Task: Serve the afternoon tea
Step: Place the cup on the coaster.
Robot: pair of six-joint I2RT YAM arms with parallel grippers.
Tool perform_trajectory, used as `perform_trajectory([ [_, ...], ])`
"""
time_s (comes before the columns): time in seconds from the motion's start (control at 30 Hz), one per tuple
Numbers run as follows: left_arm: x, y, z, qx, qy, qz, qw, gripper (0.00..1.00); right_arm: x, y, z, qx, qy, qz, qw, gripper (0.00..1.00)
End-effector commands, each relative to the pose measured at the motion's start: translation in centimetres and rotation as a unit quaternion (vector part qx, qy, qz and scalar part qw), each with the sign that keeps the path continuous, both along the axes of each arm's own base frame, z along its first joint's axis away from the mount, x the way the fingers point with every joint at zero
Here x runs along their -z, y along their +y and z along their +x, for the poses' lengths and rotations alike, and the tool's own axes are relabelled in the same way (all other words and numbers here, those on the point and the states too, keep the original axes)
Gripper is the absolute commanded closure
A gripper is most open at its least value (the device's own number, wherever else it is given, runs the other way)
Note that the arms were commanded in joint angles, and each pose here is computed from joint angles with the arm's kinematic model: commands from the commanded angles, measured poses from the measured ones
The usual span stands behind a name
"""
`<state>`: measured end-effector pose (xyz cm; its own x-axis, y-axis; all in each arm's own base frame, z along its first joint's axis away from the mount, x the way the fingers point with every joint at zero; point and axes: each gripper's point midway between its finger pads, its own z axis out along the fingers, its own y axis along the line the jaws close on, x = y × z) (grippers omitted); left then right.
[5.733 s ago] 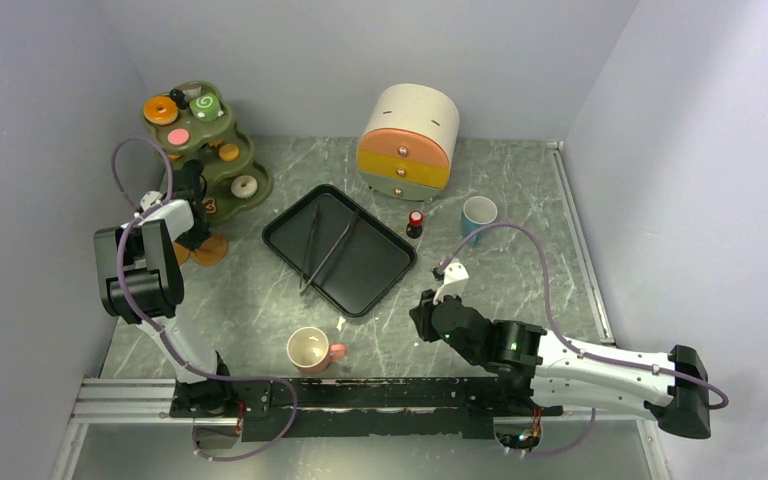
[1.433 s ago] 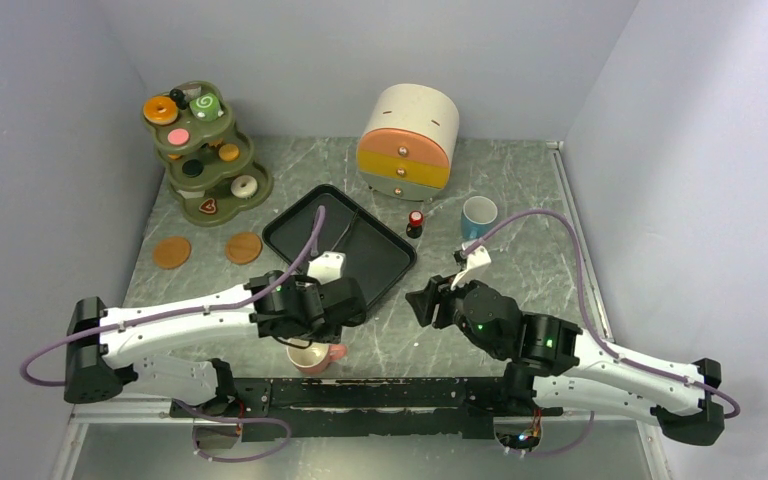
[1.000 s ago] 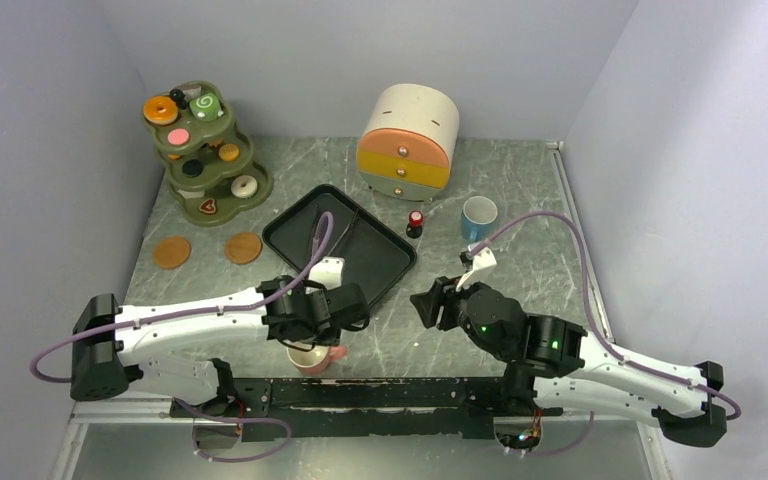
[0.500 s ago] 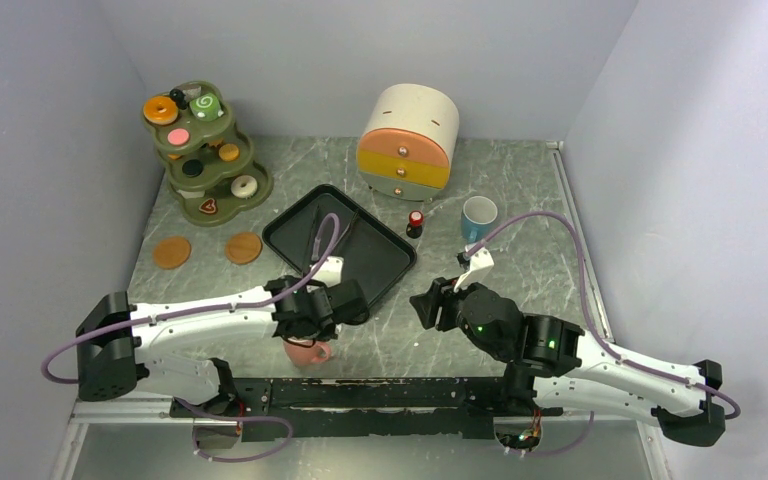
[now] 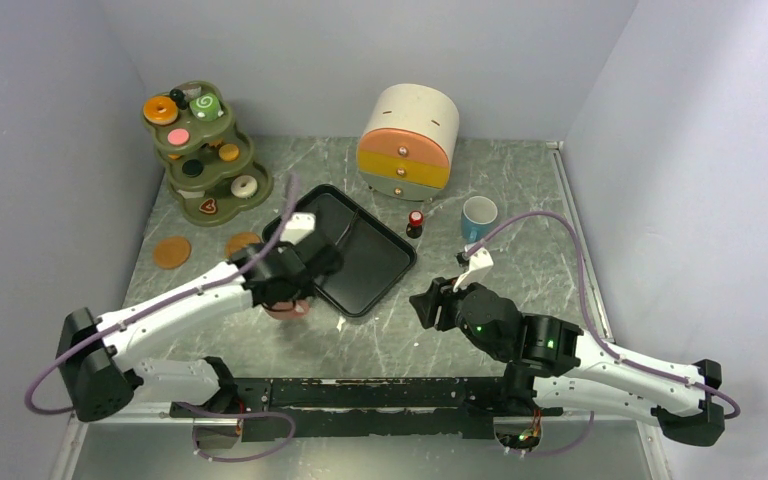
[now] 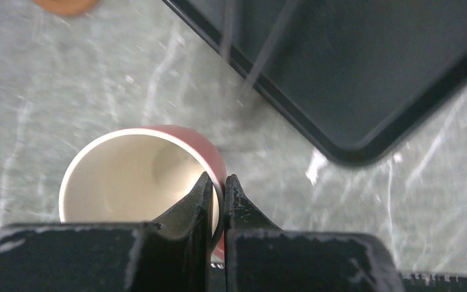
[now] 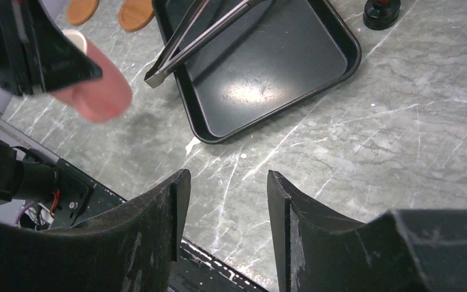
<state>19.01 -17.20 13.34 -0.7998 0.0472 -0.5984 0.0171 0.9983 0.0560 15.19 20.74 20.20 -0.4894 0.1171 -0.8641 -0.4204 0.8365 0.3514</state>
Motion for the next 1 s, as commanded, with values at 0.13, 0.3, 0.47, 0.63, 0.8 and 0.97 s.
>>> perform_trajectory([
  [0.13, -7.0, 8.2, 8.0, -0.052, -0.129, 0.057, 0.989, 0.95, 0.0, -0.5, 0.2, 0.010, -0.010, 0.012, 1.000, 0.47],
  [0.3, -7.6, 12.9, 11.6, -0.124, -0.139, 0.073, 0.980, 0.95, -0.2, -0.1, 0.3, 0.007, -0.011, 0.005, 1.000, 0.47],
  [0.47, -6.8, 16.3, 14.4, -0.163, -0.138, 0.031, 0.976, 0.95, 0.1, 0.4, 0.2, 0.000, -0.007, 0.000, 1.000, 0.47],
  [0.63, -8.1, 20.8, 16.1, -0.212, -0.166, 0.028, 0.963, 0.95, 0.2, 0.4, 0.2, -0.002, -0.010, 0.002, 1.000, 0.47],
  [0.8, -8.4, 25.7, 16.7, -0.267, -0.180, 0.049, 0.946, 0.95, -0.1, 0.4, 0.2, -0.003, -0.013, 0.003, 1.000, 0.47],
  [0.97, -7.0, 28.0, 17.3, -0.285, -0.183, 0.025, 0.940, 0.95, -0.3, 0.6, 0.2, -0.008, -0.014, 0.002, 1.000, 0.47],
])
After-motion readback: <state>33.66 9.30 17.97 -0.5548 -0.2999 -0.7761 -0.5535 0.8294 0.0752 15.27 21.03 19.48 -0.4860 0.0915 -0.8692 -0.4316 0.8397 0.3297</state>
